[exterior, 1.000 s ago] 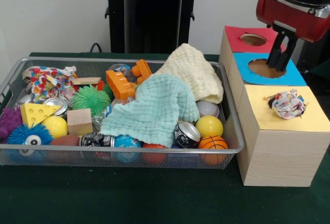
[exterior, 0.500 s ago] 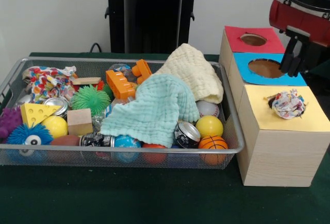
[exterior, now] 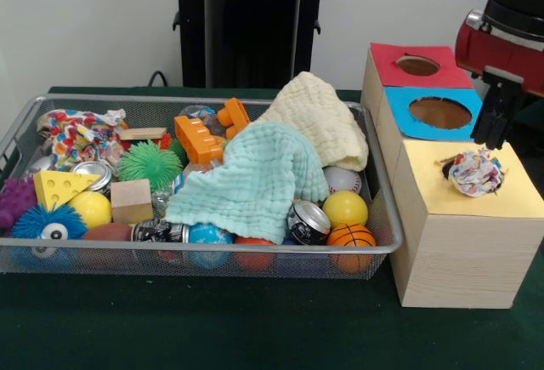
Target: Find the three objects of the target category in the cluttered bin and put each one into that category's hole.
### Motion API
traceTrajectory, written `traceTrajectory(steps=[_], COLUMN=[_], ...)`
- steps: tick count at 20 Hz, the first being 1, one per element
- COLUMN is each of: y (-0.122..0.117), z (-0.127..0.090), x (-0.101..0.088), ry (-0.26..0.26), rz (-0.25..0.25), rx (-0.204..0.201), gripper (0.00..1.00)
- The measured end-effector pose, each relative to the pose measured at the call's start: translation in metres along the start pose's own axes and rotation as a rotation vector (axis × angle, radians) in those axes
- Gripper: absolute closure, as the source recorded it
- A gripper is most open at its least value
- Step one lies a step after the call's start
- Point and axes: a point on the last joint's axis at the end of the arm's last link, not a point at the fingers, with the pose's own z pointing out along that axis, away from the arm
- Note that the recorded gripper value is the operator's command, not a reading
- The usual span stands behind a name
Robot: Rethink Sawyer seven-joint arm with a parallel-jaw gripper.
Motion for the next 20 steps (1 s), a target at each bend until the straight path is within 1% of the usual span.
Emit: traceTrajectory(steps=[7,8,15,20], y=[-0.005,-0.006,-0.010,-0.014], z=[0.021,0.026,0.041,0.047], x=[0.005,0.007,0.011,0.013], ry=[-0.004,-0.002,0.003,0.003], rz=[0.000,0.000,-0.001,0.003], rx=[0.006,0.010,0.020,0.020], gripper=[1.00,1.00,1.00,1.00])
